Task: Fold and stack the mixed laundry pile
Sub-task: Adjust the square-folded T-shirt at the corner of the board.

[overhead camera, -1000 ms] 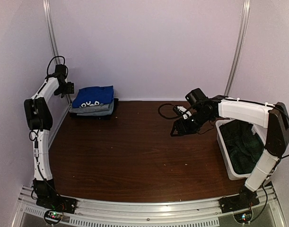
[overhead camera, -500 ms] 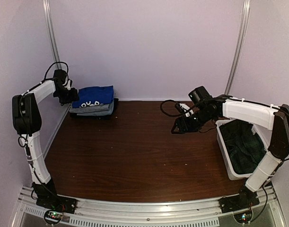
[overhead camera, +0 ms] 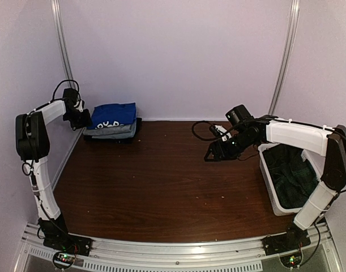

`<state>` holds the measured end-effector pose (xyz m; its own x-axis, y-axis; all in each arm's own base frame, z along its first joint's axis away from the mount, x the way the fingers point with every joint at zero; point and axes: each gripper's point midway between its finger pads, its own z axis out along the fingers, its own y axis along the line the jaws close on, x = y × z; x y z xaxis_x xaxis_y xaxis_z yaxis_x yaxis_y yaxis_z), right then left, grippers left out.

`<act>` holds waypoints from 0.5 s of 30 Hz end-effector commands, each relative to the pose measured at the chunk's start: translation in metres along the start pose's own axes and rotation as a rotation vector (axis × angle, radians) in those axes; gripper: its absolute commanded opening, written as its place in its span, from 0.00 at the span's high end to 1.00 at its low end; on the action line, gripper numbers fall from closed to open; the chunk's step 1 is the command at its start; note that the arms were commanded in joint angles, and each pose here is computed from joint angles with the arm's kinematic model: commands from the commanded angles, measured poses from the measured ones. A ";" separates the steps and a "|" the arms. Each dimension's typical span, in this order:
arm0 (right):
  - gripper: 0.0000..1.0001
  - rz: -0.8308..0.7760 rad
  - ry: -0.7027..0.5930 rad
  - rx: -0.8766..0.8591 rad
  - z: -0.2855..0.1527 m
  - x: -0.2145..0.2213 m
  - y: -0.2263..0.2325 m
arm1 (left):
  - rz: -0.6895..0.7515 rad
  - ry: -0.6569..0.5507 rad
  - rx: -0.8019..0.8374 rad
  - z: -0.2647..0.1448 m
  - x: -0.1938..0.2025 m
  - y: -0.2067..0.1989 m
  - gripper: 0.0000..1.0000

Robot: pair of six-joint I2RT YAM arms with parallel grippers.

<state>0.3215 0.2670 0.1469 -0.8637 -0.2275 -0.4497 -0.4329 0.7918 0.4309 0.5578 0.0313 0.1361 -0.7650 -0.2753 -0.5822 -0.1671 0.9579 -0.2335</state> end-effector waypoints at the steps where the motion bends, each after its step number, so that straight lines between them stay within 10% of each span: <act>1: 0.33 -0.001 -0.031 -0.005 -0.010 -0.005 0.002 | -0.009 -0.031 0.065 0.017 -0.013 -0.002 0.64; 15: 0.33 -0.003 -0.020 -0.010 -0.005 -0.007 0.001 | -0.029 -0.041 0.009 0.017 -0.018 0.017 0.93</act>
<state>0.3216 0.2670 0.1470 -0.8636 -0.2279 -0.4498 -0.4334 0.7914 0.4311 0.5665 0.0343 0.1081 -0.7829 -0.3019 -0.5440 -0.1713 0.9452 -0.2781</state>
